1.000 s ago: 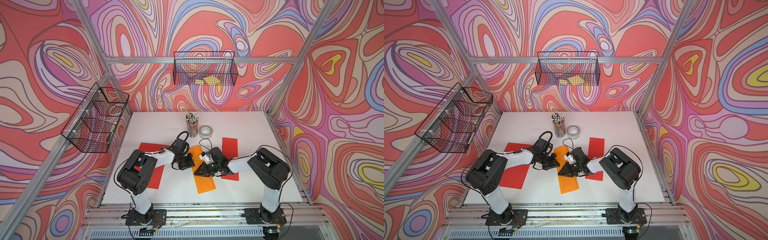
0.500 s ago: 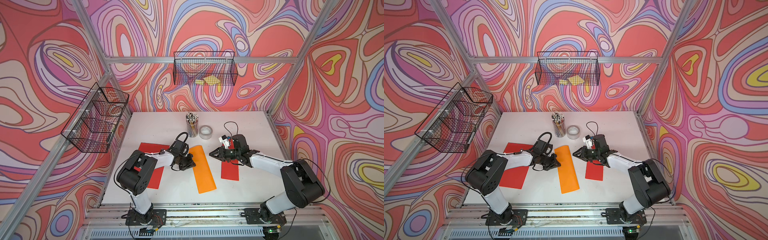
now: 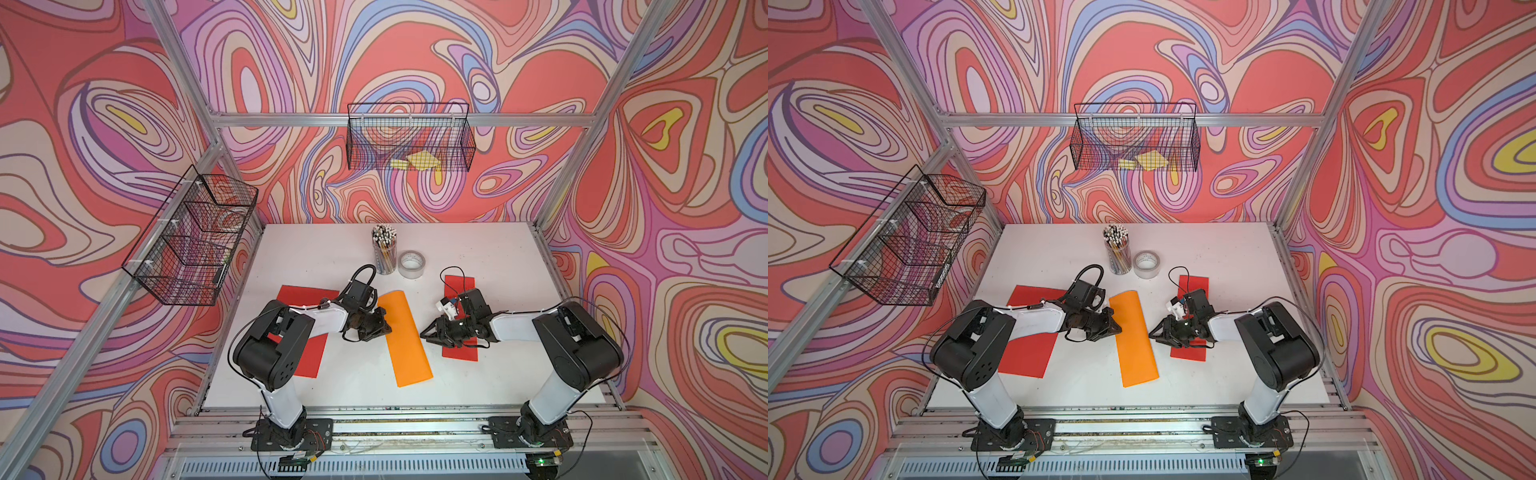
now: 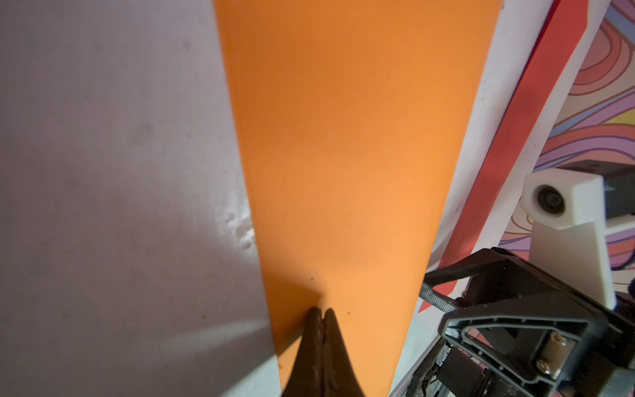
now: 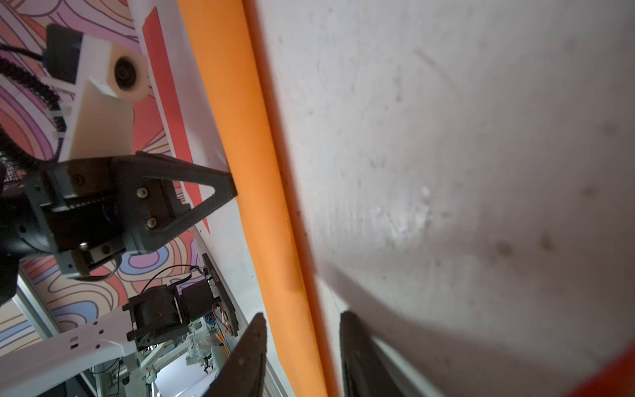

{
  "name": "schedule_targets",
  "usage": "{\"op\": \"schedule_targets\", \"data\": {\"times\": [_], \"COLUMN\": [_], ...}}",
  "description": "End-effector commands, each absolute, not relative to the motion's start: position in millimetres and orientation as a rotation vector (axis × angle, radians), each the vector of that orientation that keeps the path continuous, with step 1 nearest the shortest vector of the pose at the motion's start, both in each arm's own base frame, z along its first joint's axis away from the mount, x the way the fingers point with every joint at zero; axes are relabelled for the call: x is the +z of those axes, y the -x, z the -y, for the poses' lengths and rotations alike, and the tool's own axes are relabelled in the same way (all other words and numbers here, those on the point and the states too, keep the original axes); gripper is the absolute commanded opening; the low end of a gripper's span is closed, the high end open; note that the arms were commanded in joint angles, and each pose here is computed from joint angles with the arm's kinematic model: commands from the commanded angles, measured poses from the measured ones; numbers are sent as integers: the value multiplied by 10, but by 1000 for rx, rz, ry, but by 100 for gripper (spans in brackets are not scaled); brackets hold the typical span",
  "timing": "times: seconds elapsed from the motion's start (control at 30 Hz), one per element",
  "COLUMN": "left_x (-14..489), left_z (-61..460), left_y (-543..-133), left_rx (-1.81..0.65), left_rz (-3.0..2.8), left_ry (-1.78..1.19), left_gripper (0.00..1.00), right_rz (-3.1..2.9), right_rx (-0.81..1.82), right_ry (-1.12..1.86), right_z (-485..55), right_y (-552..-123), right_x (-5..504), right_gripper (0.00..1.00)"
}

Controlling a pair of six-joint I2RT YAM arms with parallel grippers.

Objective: Fold the rectangular paper in half along the long edge
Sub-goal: Fold the paper at the center of the board, then pick up the paper from the center of the board.

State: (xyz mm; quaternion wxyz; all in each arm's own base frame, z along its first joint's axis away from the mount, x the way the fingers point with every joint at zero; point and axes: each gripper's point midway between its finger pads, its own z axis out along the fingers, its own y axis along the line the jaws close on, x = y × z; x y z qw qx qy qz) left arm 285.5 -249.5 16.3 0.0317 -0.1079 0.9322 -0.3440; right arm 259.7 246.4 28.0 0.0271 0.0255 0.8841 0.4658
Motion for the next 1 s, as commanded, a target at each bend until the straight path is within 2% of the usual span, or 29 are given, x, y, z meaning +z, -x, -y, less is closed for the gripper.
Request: {"op": "schedule_targets", "data": {"times": [0.0, 0.17, 0.6, 0.97], "left_x": [-132, -136, -133, -122], "left_z": [2280, 2278, 2271, 2261], "left_y": [-2584, -2581, -2572, -2558], "left_rx": [-898, -897, -892, -891], "left_rz": [-3000, -3002, -3005, -3001], "left_ry": [413, 415, 413, 409], "left_gripper": [4, 4, 4, 4], "right_rz": [-2757, -2775, -2784, -2796], "right_rx": [1441, 1471, 1507, 1493], "right_ry": [-111, -109, -65, -84], "right_z": [-2444, -2500, -2726, -2733], "right_y": [-2527, -2478, -2438, -2475], "right_x": [111, 17, -29, -75], "right_gripper": [41, 46, 45, 26]}}
